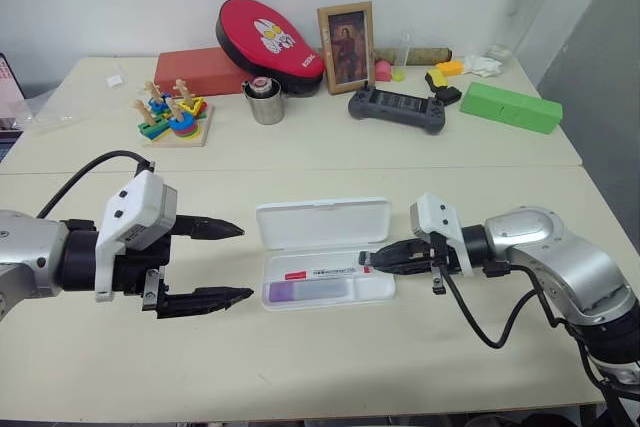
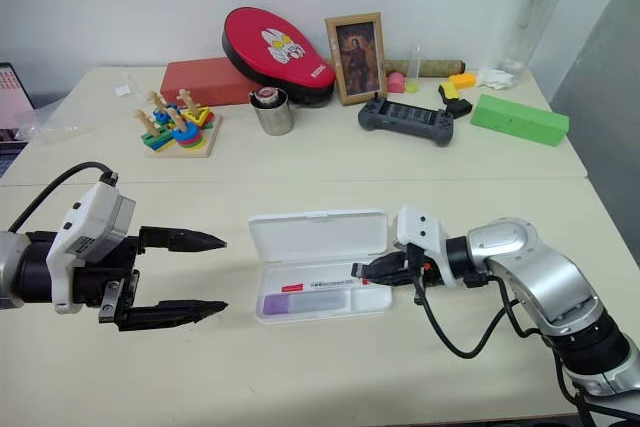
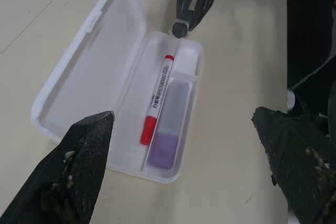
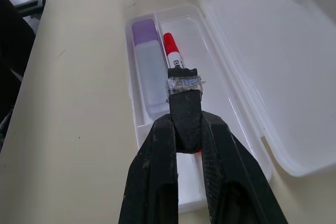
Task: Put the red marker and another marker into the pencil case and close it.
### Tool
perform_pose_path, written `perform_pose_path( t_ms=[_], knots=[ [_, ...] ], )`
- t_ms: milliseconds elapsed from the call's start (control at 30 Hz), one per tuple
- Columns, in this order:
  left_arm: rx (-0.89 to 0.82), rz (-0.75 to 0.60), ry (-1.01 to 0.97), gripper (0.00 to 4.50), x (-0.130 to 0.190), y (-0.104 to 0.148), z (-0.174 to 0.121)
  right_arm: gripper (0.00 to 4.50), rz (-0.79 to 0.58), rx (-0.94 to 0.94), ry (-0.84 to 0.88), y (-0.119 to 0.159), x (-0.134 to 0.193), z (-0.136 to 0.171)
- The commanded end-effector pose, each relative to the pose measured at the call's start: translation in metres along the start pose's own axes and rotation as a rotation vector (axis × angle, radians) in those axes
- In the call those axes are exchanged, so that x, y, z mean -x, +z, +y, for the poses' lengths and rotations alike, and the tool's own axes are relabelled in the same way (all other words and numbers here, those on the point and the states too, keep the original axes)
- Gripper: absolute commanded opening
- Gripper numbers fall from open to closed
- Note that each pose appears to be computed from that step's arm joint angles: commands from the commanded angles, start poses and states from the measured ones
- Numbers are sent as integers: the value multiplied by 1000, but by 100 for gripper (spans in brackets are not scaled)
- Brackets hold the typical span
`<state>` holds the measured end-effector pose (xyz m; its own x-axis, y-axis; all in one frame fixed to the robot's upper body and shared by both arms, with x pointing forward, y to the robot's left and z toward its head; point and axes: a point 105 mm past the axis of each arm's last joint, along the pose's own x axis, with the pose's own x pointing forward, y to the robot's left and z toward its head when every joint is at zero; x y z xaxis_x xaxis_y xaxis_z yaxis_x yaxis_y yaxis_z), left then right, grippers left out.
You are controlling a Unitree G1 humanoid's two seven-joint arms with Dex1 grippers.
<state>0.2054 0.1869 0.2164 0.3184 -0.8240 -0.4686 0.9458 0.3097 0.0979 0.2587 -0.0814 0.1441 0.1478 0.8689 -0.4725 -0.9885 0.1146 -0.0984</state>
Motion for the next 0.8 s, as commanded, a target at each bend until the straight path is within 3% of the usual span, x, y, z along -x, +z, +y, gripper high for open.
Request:
perform_pose_path(
  t_ms=[33, 800],
  knots=[
    [-31, 10, 10, 450, 2, 3, 2, 27, -7, 25, 7, 5, 0, 6],
    [-39, 41, 34, 450, 9, 4, 9, 27, 24, -49, 59, -20, -10, 12]
  ],
)
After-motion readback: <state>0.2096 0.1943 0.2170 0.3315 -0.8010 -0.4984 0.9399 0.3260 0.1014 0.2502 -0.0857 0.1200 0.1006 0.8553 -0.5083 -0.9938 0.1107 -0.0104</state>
